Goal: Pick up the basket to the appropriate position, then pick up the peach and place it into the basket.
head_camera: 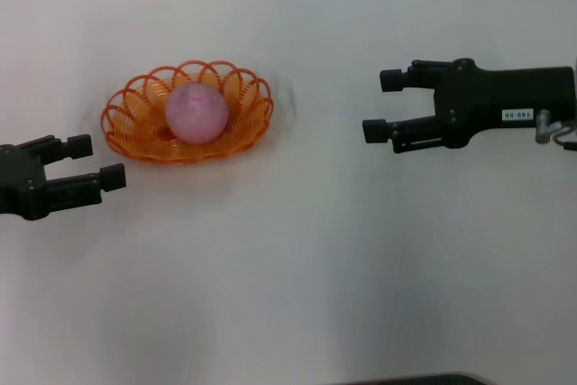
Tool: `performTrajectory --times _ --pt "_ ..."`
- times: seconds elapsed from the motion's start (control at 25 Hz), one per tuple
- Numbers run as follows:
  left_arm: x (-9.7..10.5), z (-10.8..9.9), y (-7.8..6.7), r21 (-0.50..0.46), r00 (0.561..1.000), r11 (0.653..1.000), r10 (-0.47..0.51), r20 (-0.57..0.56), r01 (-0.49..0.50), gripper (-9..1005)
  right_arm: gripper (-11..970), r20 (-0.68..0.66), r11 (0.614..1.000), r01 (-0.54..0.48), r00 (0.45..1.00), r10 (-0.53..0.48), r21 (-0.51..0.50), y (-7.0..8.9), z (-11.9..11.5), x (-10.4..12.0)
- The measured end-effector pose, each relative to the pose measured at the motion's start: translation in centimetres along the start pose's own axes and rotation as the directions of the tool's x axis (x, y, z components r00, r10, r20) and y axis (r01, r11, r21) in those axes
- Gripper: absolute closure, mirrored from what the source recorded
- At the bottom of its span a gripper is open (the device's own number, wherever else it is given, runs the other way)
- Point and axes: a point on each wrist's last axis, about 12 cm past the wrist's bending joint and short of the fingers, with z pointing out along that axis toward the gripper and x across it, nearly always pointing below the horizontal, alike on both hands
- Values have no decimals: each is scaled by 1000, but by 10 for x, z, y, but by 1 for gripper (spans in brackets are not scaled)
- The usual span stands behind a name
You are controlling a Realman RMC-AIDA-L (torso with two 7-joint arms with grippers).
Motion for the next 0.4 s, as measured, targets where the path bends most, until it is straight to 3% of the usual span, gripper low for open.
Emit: performTrajectory --times 0.4 --pt "0 0 0 -4 1000 1000 -1 0 1 108 3 25 1000 15 1000 -16 9 -2 -1 5"
